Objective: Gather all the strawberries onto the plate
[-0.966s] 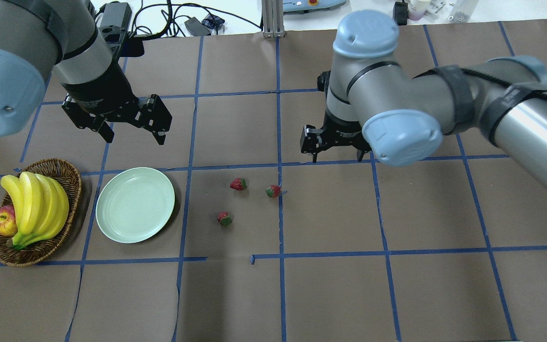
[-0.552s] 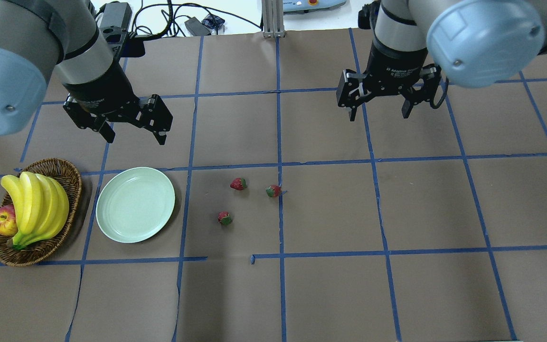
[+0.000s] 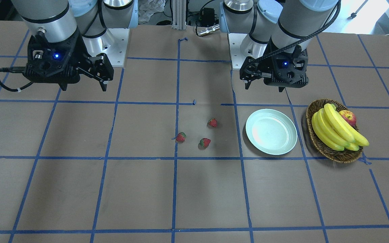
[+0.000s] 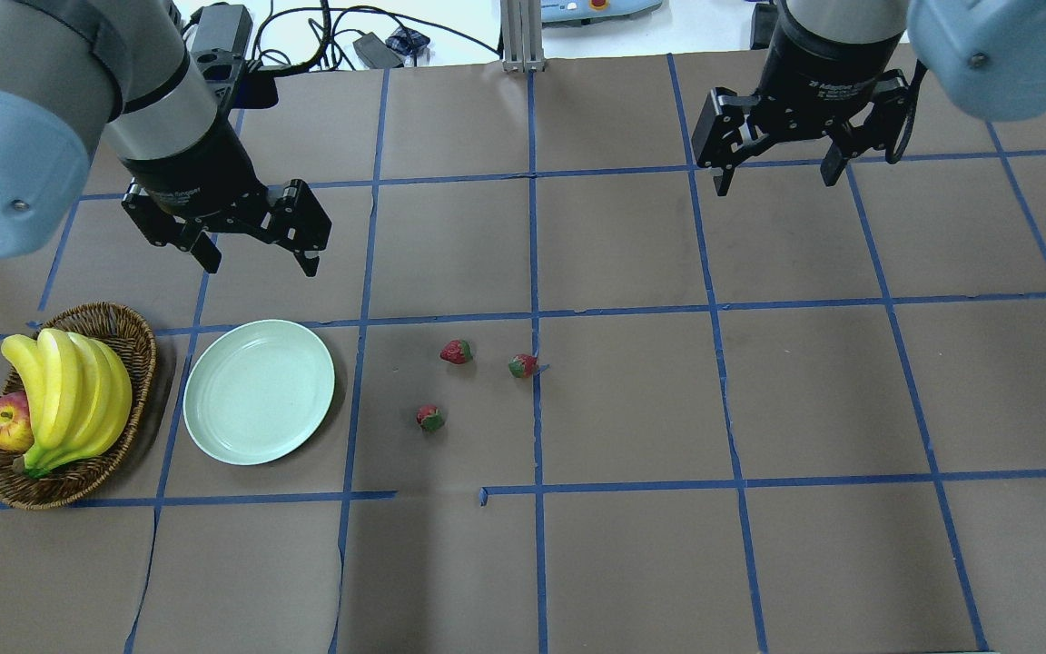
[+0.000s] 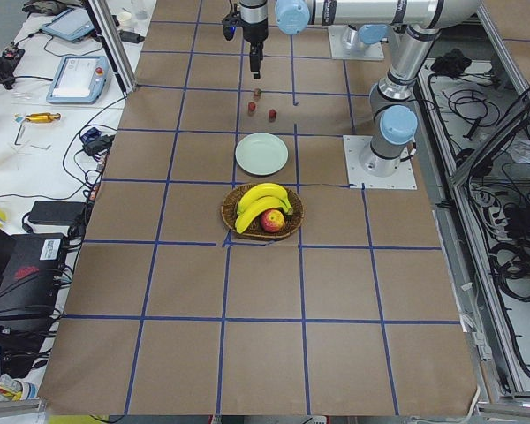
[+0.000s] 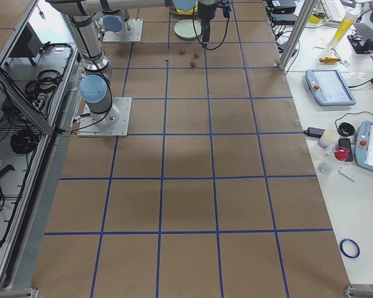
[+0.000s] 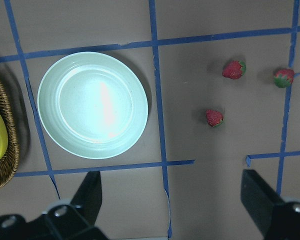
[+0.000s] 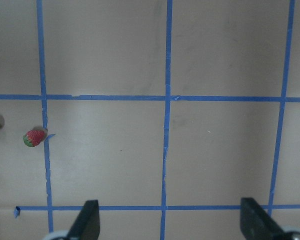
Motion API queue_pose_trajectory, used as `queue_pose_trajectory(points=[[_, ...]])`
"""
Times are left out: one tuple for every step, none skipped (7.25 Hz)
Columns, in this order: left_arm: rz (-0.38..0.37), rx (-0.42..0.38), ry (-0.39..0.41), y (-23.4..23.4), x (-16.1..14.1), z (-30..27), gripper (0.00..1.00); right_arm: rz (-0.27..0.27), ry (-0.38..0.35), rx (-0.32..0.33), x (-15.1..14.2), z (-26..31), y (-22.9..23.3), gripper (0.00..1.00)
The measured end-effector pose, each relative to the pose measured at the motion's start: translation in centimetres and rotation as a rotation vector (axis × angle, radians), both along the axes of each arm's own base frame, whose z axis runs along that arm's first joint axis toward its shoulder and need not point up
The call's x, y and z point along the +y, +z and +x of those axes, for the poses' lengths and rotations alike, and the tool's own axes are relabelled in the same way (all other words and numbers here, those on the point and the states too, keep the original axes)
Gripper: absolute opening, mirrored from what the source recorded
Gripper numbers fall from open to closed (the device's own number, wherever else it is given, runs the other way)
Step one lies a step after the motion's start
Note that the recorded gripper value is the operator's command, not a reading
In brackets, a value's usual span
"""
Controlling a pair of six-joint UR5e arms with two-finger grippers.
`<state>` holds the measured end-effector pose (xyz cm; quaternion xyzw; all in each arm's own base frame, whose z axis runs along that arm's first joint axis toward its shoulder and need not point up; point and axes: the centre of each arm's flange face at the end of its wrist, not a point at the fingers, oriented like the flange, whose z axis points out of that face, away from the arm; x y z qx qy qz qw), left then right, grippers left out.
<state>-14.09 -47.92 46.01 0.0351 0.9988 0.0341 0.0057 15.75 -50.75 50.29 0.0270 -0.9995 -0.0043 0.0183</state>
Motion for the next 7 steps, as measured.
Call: queue_pose_trajectory(points=[[0.009, 0.019, 0.005, -0.6, -0.3, -0.3, 1.00, 0.002, 0.014, -0.001, 0.0, -0.3, 0.1, 1.00], [0.023, 0.053, 0.010, -2.1, -0.9, -1.0, 0.97, 0.003, 0.017, -0.003, 0.0, -0.3, 0.1, 1.00], [0.034, 0.073, 0.009, -5.0, -1.6, -2.4, 0.94, 0.003, 0.017, -0.004, 0.1, -0.4, 0.1, 1.00], [0.025, 0.070, 0.015, -9.3, -1.8, -4.1, 0.94, 0.004, 0.016, -0.004, 0.1, -0.4, 0.1, 1.00], [-0.004, 0.058, 0.030, -14.0, -1.5, -5.5, 0.91, 0.004, 0.016, -0.005, 0.1, -0.4, 0.0, 1.00], [-0.025, 0.051, 0.043, -18.1, -1.0, -6.4, 0.79, 0.004, 0.015, -0.005, 0.1, -0.4, 0.0, 1.00], [-0.019, 0.045, 0.049, -21.2, -0.2, -7.4, 0.79, 0.004, 0.015, -0.006, 0.1, -0.3, 0.0, 1.00]])
